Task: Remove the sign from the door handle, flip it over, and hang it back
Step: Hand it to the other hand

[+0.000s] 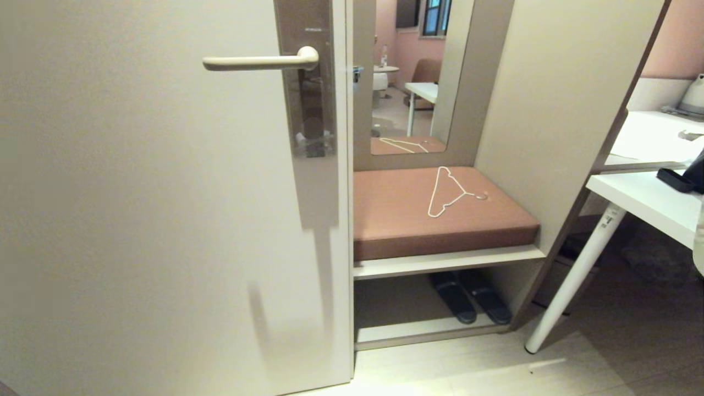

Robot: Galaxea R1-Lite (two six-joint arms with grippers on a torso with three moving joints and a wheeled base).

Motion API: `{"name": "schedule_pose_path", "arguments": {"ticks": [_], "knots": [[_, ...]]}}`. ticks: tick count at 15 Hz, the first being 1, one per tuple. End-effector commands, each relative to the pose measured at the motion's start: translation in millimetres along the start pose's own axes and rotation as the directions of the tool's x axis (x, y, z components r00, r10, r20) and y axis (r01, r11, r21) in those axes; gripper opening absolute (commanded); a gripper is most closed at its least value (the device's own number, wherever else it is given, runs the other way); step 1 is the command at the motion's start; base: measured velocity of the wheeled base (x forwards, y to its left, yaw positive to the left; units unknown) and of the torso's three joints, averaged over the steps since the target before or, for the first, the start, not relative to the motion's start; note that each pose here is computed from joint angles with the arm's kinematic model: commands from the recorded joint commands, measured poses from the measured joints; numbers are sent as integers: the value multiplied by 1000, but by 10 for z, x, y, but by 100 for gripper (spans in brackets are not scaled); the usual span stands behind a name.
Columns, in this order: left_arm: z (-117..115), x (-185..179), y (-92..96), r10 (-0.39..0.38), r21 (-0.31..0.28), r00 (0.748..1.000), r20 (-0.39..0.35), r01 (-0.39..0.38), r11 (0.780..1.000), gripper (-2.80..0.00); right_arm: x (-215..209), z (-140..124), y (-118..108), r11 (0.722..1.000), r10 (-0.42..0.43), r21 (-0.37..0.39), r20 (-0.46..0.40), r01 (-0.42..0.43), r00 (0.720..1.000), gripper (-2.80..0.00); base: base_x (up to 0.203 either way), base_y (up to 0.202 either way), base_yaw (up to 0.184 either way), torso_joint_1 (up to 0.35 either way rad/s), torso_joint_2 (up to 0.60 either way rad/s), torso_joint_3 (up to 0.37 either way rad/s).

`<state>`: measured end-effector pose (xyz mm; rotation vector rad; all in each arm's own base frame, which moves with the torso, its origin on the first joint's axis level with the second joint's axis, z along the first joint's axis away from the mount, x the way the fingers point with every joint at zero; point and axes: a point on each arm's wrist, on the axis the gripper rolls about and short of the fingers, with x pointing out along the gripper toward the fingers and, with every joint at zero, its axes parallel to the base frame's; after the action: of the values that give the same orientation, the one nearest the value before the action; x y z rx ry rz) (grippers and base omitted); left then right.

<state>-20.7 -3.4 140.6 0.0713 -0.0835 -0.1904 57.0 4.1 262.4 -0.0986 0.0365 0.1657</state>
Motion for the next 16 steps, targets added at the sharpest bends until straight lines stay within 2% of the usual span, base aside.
{"name": "schedule_pose_path", "arguments": {"ticks": [1, 5, 7, 8, 9, 10, 12, 14, 15, 16], "knots": [[192, 220, 50, -35, -22, 996, -87, 33, 999, -280, 125, 25, -17, 1000, 21, 6, -30, -21, 999, -280, 0, 0, 0, 0, 0, 0], [678, 809, 121, -130, -90, 981, -144, 118, 989, -280, 358, 110, -50, 997, 77, 22, -54, -75, 996, -280, 0, 0, 0, 0, 0, 0], [917, 1126, 103, -225, -154, 967, -122, 205, 966, -280, 439, 144, -49, 989, 149, 21, -26, -148, 989, -280, 0, 0, 0, 0, 0, 0], [1013, 1243, 75, -320, -188, 942, -99, 298, 936, -280, 477, 164, -48, 982, 187, 18, -10, -187, 982, -280, 0, 0, 0, 0, 0, 0], [1054, 1332, 45, -420, -215, 903, -88, 394, 893, -280, 529, 181, -51, 977, 214, 16, -1, -214, 977, -280, 0, 0, 0, 0, 0, 0], [1064, 1404, 29, -470, -231, 878, -91, 440, 868, -280, 590, 195, -57, 972, 235, 15, 5, -235, 972, -280, 0, 0, 0, 0, 0, 0], [1045, 1562, -7, -531, -255, 841, -106, 493, 832, -280, 764, 247, -74, 953, 302, 10, 21, -303, 953, -280, 0, 0, 0, 0, 0, 0], [1030, 1748, -53, -561, -274, 822, -97, 520, 809, -280, 958, 343, -93, 918, 396, 3, 38, -397, 917, -280, 0, 0, 0, 0, 0, 0], [1052, 1846, -100, -583, -301, 809, -76, 539, 787, -280, 1067, 390, -105, 896, 443, 1, 42, -443, 896, -280, 0, 0, 0, 0, 0, 0], [1100, 1922, -156, -607, -340, 794, -42, 560, 756, -280, 1158, 445, -114, 873, 487, -4, 50, -487, 872, -280, 0, 0, 0, 0, 0, 0]]}}
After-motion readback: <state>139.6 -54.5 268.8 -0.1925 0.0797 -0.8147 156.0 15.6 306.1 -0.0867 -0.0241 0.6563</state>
